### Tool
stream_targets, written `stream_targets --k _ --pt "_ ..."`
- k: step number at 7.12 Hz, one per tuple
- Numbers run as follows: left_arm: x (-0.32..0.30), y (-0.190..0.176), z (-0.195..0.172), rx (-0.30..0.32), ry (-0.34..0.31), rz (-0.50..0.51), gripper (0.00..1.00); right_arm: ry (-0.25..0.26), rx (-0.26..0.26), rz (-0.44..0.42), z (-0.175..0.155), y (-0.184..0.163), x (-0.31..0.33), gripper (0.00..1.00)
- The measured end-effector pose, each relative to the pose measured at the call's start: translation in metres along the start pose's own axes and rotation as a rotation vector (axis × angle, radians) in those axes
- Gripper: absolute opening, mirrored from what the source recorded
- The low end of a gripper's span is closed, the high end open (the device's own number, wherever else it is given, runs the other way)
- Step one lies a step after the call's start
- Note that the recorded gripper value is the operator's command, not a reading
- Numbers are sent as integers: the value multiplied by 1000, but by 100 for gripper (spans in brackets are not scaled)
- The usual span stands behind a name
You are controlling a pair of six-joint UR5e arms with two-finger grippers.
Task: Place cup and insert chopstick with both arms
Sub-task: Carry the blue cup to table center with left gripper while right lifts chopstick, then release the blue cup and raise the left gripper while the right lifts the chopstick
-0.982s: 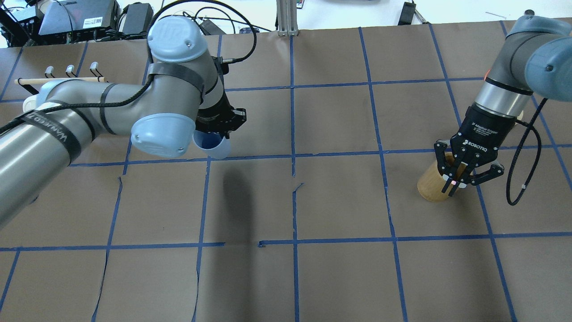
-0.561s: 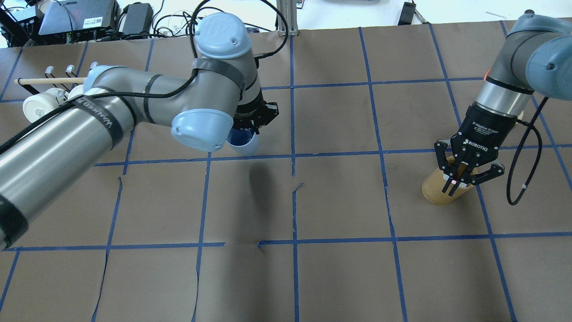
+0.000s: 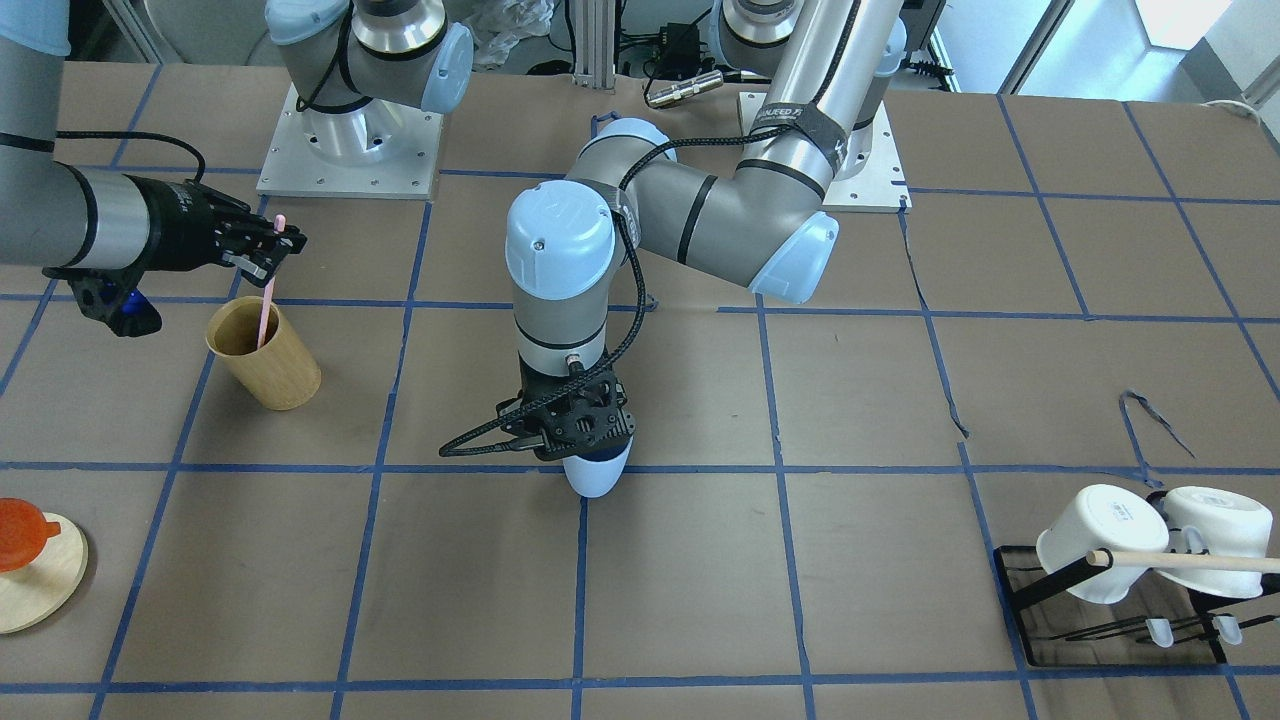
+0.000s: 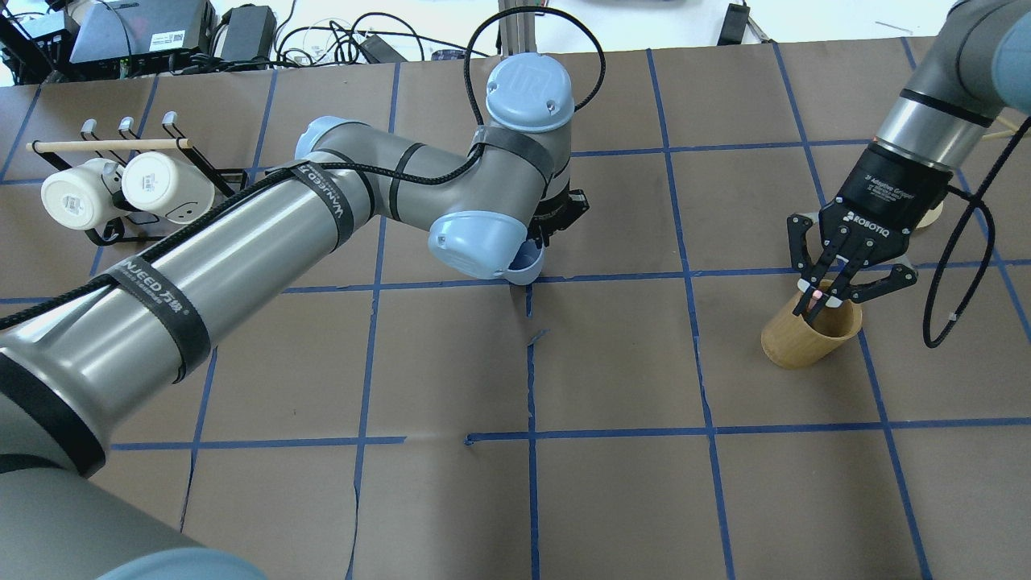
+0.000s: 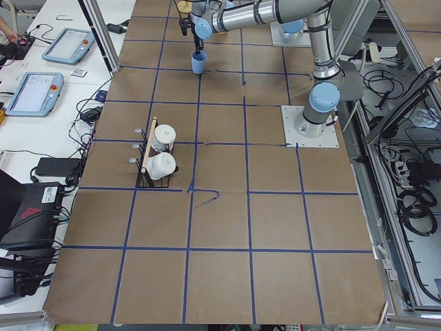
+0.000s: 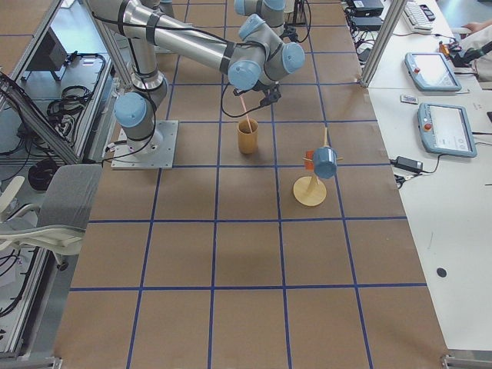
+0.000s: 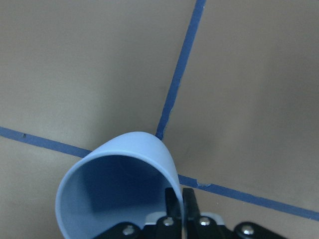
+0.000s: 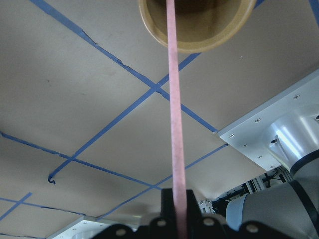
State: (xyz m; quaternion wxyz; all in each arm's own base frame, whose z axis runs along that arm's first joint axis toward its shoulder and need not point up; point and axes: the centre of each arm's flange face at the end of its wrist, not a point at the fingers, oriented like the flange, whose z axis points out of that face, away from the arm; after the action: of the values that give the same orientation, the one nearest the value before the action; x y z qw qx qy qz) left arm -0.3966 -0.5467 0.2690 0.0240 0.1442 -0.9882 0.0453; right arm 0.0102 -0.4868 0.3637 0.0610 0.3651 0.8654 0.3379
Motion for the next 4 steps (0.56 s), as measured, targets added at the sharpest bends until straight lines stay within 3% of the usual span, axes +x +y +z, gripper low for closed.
stream_targets --k 1,2,4 --pt "2 1 1 -11 12 1 87 4 -14 4 -9 9 3 8" --pt "2 2 1 -16 18 2 100 -7 -29 6 -20 20 4 0" --pt "2 1 -6 -7 25 3 100 -93 -62 4 -39 37 -3 0"
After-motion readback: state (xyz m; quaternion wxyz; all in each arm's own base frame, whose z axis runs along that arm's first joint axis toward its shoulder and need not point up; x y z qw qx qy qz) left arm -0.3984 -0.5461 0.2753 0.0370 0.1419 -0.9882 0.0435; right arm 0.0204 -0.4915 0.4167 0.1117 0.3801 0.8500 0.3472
